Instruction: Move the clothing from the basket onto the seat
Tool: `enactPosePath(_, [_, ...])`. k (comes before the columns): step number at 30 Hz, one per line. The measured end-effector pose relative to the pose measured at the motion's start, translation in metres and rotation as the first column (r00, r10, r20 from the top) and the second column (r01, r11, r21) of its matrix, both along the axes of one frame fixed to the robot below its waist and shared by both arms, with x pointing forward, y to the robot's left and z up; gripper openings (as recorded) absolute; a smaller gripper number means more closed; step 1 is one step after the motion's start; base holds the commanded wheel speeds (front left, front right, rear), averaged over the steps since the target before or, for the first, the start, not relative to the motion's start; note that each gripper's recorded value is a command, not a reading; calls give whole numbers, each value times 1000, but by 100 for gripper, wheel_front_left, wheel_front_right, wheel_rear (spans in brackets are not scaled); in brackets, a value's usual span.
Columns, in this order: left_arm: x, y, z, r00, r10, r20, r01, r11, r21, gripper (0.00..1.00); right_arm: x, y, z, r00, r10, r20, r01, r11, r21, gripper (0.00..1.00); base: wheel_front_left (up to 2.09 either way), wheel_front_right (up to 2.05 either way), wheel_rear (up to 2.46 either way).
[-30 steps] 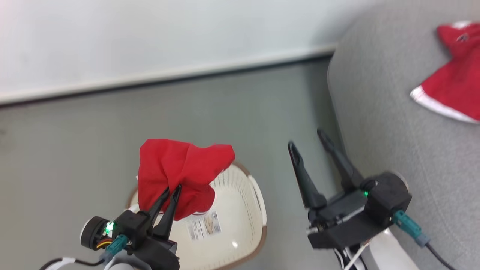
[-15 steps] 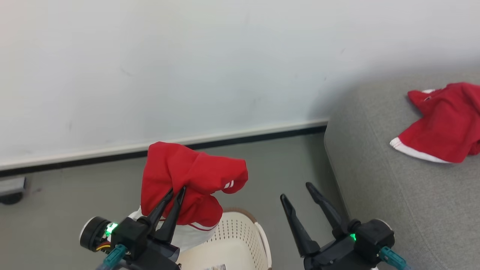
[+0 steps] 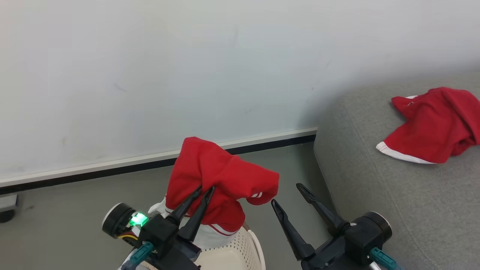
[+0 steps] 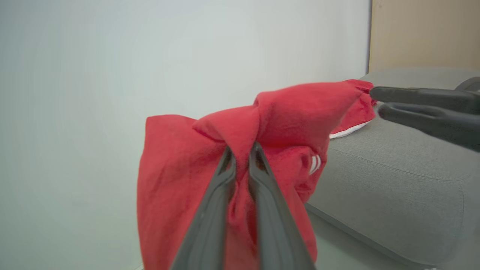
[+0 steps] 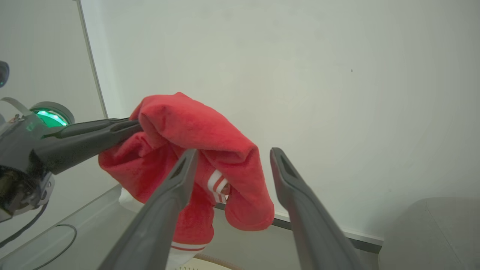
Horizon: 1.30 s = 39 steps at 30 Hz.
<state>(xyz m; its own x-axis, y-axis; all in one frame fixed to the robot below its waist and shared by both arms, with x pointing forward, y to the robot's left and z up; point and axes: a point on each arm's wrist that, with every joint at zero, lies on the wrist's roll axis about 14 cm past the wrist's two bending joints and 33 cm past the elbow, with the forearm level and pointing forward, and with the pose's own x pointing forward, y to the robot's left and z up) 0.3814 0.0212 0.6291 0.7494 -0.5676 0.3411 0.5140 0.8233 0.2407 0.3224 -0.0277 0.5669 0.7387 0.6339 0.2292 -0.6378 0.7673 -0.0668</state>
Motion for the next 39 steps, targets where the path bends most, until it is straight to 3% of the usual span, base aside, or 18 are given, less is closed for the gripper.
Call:
enactPosePath(8, [-7,-42,3,991,-130,24,129,990,53,0,3,-18,-4,998,-54,26,56,996,-66,100,0,0,0])
enactPosePath(20, [-23,-104,3,944,-328,27,324,941,97,0,7,-42,-11,991,-135,25,137,985,-103,100,0,0,0])
enactPosePath(21, [-23,-107,2,942,-334,23,331,939,98,0,7,-43,-11,990,-141,24,143,984,-104,94,0,0,0])
enactPosePath(23, [-21,-110,-1,940,-341,13,338,936,100,0,8,-46,-11,988,-153,22,155,983,-102,0,0,0,0])
enactPosePath(33, [-16,-113,-10,938,-346,-14,346,934,88,0,12,-56,5,979,-202,35,203,979,-26,0,0,0,0])
enactPosePath(34, [-15,-113,-10,940,-341,-14,341,936,86,12,13,-56,6,978,-203,35,204,979,-16,0,0,0,0])
enactPosePath(35, [-14,-112,-10,941,-338,-15,338,938,82,45,12,-56,6,979,-203,33,203,979,-10,0,0,0,0])
enactPosePath(36, [-13,-110,-9,944,-330,-15,330,941,69,100,12,-55,7,979,-203,32,203,979,-6,0,0,0,0])
enactPosePath(39, [-12,-107,-11,948,-317,-21,318,946,58,100,13,-57,15,976,-211,46,211,977,20,0,0,0,0])
